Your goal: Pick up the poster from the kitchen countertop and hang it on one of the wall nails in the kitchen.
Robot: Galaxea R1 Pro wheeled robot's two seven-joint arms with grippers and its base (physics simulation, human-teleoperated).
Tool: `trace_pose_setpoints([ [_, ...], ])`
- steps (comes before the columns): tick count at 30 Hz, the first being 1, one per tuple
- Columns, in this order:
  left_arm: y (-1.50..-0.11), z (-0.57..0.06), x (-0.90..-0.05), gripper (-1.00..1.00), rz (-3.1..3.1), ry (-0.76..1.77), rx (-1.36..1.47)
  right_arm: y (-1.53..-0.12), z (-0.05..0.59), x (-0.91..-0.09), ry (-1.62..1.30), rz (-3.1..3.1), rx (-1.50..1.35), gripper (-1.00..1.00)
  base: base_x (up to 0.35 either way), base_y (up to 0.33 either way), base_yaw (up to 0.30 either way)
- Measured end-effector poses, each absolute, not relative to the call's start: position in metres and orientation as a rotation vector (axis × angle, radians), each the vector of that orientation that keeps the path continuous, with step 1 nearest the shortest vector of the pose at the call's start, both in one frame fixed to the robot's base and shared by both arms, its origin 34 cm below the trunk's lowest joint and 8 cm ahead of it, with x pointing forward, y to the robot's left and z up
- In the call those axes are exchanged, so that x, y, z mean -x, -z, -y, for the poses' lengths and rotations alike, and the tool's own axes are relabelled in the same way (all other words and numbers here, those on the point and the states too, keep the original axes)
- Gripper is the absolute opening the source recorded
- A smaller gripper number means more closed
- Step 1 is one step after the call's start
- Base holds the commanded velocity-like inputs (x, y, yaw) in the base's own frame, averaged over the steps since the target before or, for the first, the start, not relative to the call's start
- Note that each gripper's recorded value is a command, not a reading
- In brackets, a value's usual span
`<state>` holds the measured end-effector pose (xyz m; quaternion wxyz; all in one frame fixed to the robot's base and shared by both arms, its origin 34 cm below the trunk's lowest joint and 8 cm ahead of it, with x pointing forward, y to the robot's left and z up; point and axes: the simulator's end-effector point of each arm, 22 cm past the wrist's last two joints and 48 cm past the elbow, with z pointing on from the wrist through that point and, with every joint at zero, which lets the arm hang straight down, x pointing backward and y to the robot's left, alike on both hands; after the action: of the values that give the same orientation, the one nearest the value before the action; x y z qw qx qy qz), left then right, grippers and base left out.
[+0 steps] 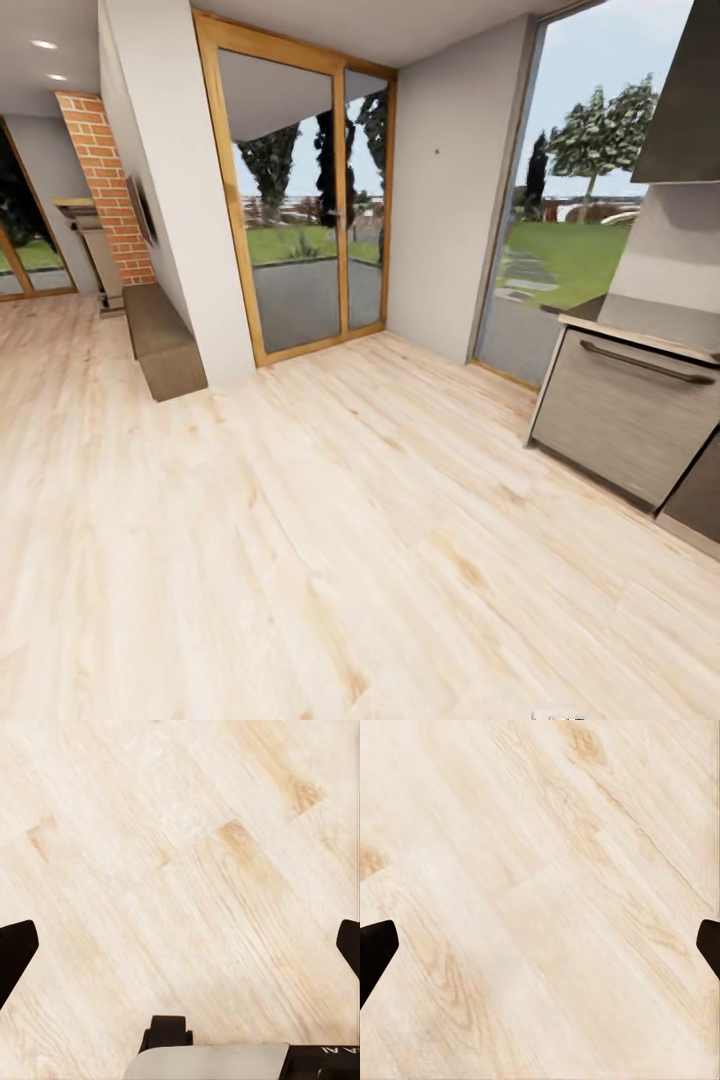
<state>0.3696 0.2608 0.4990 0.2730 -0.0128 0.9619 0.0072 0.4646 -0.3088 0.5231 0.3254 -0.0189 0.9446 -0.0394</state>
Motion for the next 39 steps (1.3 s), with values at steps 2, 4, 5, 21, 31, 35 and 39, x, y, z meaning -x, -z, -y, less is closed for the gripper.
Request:
trace_pose_setpoints([
  [2, -0.4989, -0.2606, -0.3695, 1.0, -2.589, -0.019, 0.034, -0.5251, 0.3084, -0.4671, 0.102, -2.46, 0.052, 1.0, 0.247, -0.193, -0.004],
  [4, -0.4988, -0.2605, -0.3694, 1.0, -2.589, -0.019, 0.034, -0.5254, 0.3077, -0.4673, 0.101, -2.453, 0.054, 1.0, 0.267, -0.155, -0.003],
  [5, -0.4988, -0.2605, -0.3693, 1.0, -2.589, -0.019, 0.034, -0.5251, 0.3075, -0.4667, 0.1, -2.452, 0.055, 1.0, 0.285, -0.113, -0.002],
  [21, -0.4999, -0.2619, -0.3712, 1.0, -2.584, -0.021, 0.036, -0.5237, 0.3065, -0.464, 0.097, -2.449, 0.056, 1.0, 0.152, -0.015, -0.235],
  [31, -0.5011, -0.2622, -0.373, 1.0, -2.578, -0.022, 0.037, -0.5254, 0.3065, -0.4656, 0.097, -2.443, 0.056, 1.0, 0.002, 0.0, -0.3],
  [35, -0.5019, -0.2623, -0.3741, 1.0, -2.575, -0.022, 0.037, -0.5261, 0.3065, -0.4663, 0.097, -2.441, 0.056, 1.0, 0.0, 0.0, -0.3],
  [39, -0.5024, -0.2624, -0.3749, 1.0, -2.573, -0.022, 0.037, -0.5269, 0.3066, -0.4669, 0.097, -2.439, 0.056, 1.0, 0.0, 0.0, -0.3],
])
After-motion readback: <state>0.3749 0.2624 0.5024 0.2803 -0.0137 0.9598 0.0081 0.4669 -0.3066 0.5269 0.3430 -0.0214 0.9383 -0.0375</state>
